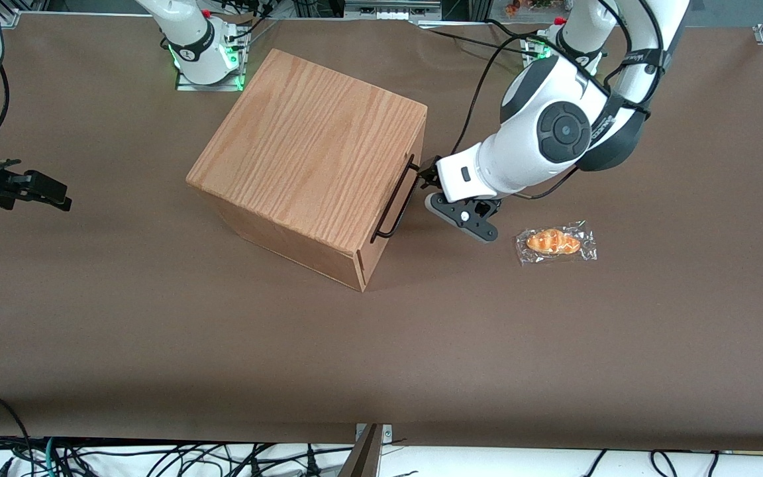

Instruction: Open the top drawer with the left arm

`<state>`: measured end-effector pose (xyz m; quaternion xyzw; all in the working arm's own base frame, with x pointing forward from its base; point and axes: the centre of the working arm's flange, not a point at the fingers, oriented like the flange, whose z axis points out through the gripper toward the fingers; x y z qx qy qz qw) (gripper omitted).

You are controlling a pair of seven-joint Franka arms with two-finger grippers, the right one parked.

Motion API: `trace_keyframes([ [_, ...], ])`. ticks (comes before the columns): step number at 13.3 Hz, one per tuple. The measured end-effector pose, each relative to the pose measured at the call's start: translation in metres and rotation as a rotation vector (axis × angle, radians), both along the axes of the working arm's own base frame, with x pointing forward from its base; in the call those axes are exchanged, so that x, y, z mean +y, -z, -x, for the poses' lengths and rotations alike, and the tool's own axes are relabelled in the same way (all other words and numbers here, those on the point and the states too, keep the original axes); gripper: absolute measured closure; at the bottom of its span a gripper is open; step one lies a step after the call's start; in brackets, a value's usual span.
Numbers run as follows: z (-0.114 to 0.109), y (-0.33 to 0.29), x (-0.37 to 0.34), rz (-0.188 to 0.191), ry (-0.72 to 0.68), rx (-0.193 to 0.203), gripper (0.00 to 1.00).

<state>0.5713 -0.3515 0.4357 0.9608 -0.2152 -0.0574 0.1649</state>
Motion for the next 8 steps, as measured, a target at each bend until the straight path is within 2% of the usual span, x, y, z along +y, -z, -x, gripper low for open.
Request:
trace_keyframes([
  [8, -0.002, 0.025, -0.021, 0.021, 0.002, -0.025, 0.00],
])
